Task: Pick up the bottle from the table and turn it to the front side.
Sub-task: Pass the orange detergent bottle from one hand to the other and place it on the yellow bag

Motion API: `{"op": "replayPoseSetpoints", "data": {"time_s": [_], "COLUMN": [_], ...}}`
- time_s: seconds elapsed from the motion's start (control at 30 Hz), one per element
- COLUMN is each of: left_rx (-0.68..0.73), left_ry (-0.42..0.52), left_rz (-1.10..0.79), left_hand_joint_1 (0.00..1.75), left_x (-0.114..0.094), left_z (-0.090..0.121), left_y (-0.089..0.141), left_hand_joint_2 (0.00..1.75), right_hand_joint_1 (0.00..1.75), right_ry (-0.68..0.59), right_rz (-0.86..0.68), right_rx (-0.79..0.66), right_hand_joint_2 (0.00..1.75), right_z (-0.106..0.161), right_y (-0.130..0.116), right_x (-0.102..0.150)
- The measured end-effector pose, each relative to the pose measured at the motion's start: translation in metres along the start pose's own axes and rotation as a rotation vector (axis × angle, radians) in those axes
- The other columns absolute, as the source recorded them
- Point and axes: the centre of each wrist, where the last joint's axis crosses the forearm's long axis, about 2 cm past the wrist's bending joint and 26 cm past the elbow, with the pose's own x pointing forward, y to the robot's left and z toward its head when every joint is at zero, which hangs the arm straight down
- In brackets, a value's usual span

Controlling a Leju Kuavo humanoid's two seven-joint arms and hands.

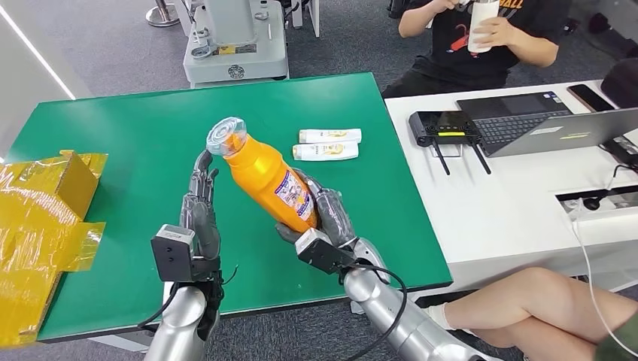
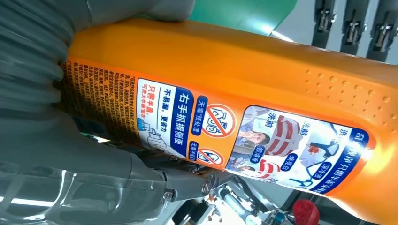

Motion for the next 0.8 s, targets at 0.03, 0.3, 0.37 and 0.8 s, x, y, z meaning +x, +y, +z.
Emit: {"op": "replayPoseSetpoints", "data": {"time_s": [0.03, 0.3, 0.37, 0.8], "left_rx": [-0.002, 0.006, 0.011, 0.031], "left_ry": [0.0, 0.006, 0.011, 0.024], "left_rz": [0.002, 0.01, 0.014, 0.024], "left_hand_joint_1": [0.0, 0.0, 0.0, 0.0], "left_x": [0.0, 0.0, -0.001, -0.004], "left_z": [-0.001, -0.004, -0.004, -0.001], "left_y": [-0.001, -0.004, -0.005, -0.006], "left_hand_joint_2": [0.0, 0.0, 0.0, 0.0], "right_hand_joint_1": [1.75, 1.75, 1.75, 1.75], "right_ry": [-0.003, -0.028, -0.038, -0.08], "right_rz": [0.0, -0.017, -0.024, -0.068], "right_rx": [0.004, 0.025, 0.029, 0.068], "right_hand_joint_2": [1.75, 1.75, 1.75, 1.75], "right_z": [-0.003, -0.027, -0.035, -0.058], "right_y": [0.0, 0.005, 0.008, 0.023], "right_x": [0.002, 0.017, 0.023, 0.049]}}
